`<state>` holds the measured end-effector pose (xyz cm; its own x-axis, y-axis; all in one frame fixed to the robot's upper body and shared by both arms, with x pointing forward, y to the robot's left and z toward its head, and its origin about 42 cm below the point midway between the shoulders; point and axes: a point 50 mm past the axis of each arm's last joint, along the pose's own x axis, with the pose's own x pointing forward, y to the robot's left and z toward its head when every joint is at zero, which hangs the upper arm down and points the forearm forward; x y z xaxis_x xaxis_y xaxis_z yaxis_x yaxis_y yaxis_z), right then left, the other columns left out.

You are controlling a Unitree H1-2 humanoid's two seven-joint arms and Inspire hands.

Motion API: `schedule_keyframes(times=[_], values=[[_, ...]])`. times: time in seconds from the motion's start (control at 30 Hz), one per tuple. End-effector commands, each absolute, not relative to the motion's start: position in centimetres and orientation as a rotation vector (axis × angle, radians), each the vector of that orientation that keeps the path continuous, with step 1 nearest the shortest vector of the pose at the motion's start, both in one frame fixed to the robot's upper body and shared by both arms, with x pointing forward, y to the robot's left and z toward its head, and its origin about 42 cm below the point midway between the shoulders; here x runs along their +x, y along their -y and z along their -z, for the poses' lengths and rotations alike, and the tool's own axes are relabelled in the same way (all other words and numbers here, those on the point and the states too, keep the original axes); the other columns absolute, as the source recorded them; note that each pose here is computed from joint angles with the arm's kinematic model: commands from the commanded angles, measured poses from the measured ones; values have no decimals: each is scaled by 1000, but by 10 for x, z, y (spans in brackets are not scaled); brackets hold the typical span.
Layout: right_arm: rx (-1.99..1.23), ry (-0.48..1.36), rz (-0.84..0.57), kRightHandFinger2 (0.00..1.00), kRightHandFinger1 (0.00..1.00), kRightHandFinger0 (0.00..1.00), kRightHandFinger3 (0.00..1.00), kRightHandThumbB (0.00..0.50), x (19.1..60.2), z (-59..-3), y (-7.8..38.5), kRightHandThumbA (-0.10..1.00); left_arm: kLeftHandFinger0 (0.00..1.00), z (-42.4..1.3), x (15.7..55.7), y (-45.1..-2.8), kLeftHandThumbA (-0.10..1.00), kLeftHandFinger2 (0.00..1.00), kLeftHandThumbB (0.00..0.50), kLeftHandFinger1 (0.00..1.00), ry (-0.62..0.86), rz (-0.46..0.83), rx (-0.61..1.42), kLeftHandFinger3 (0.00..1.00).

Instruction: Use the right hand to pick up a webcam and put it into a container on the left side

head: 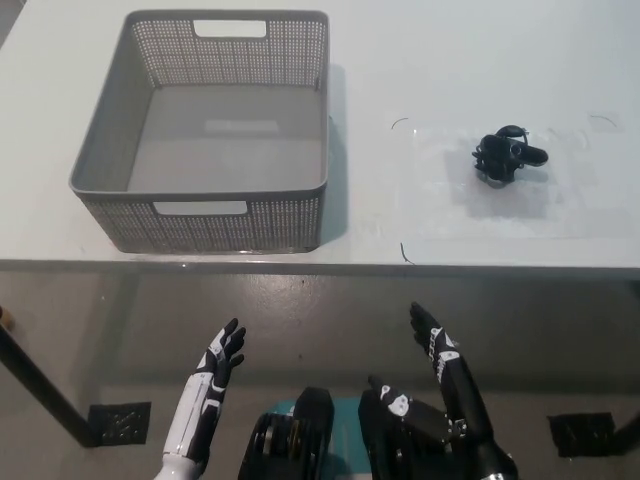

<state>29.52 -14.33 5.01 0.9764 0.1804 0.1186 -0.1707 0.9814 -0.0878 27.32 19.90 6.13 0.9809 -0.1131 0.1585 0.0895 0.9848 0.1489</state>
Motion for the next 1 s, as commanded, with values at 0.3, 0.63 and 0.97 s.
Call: schedule_keyframes(times=[0.3,0.63,0.97], values=[[25,394,129,673,589,599,807,97,290,-108,156,446,1000,-76,282,-203,1000,1000,25,1000,265,93,175,1000],[-31,686,283,845,694,572,910,168,302,-183,203,696,1000,-78,284,-206,1000,1000,29,1000,269,92,189,1000],[-474,764,167,1000,1000,1000,1000,425,338,-275,240,1000,1000,-80,286,-208,1000,1000,20,1000,270,90,194,1000]])
